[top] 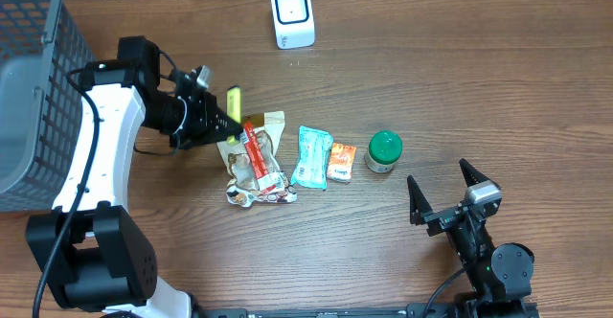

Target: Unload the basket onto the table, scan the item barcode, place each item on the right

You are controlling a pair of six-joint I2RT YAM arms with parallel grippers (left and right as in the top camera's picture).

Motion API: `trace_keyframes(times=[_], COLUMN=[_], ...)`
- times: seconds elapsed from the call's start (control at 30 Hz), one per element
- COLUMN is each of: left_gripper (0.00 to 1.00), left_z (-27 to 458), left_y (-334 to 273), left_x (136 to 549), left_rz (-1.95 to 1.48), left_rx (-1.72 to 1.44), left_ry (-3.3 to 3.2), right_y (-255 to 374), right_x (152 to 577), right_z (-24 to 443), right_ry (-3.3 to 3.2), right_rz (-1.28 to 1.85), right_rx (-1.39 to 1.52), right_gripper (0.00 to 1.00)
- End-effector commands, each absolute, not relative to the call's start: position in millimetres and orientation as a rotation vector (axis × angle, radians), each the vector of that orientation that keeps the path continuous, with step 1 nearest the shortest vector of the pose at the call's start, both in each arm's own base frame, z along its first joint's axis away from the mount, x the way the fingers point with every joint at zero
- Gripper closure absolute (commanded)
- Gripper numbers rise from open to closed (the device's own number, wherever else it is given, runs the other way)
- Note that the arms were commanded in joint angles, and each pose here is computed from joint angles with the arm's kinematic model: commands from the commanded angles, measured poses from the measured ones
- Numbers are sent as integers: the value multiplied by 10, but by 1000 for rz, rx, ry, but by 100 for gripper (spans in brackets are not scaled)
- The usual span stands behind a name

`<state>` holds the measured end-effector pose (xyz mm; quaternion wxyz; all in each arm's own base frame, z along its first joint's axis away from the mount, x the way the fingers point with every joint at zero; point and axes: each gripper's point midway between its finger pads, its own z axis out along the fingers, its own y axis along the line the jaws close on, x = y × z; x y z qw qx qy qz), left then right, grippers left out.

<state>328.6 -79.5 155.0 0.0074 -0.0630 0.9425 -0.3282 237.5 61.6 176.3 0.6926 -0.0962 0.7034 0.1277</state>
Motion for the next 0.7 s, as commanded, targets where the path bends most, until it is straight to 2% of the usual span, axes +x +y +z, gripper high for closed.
trace_keyframes(times=[0.0, 0.1, 0.13, 0.17, 0.23, 0.47, 0.57, 0.67], left_gripper=[96, 92, 86, 64, 56, 50, 48, 53], left_z=[1438, 1398, 1383, 1340, 1304, 1289, 1259, 1236], left_y=[-651, -671, -679, -667, -667, -873, -751, -606], left_x=[3238, 3180, 3161, 3129, 3103, 3086, 3104, 3115], left_rz=[-786, -713, -683, -584, -480, -436, -319, -191], left_rx=[-121, -94, -81, -91, -101, 17, -115, -177], left_ry=[3032, 3075, 3090, 3127, 3155, 3156, 3166, 3166], right_y=[584, 584, 584, 584, 584, 584, 584, 584], right_x=[2385, 2385, 2385, 2385, 2385, 2385, 2385, 2385], right_z=[1741, 1741, 1741, 1741, 1741, 1741, 1741, 1741], right_ry=[1571, 1571, 1571, 1571, 1571, 1571, 1571, 1571], right_rz=[278, 278, 278, 278, 278, 278, 278, 278], right_rx=[-197, -197, -197, -197, -197, -197, -197, -197], right_gripper=[0, 0, 0, 0, 0, 0, 0, 0])
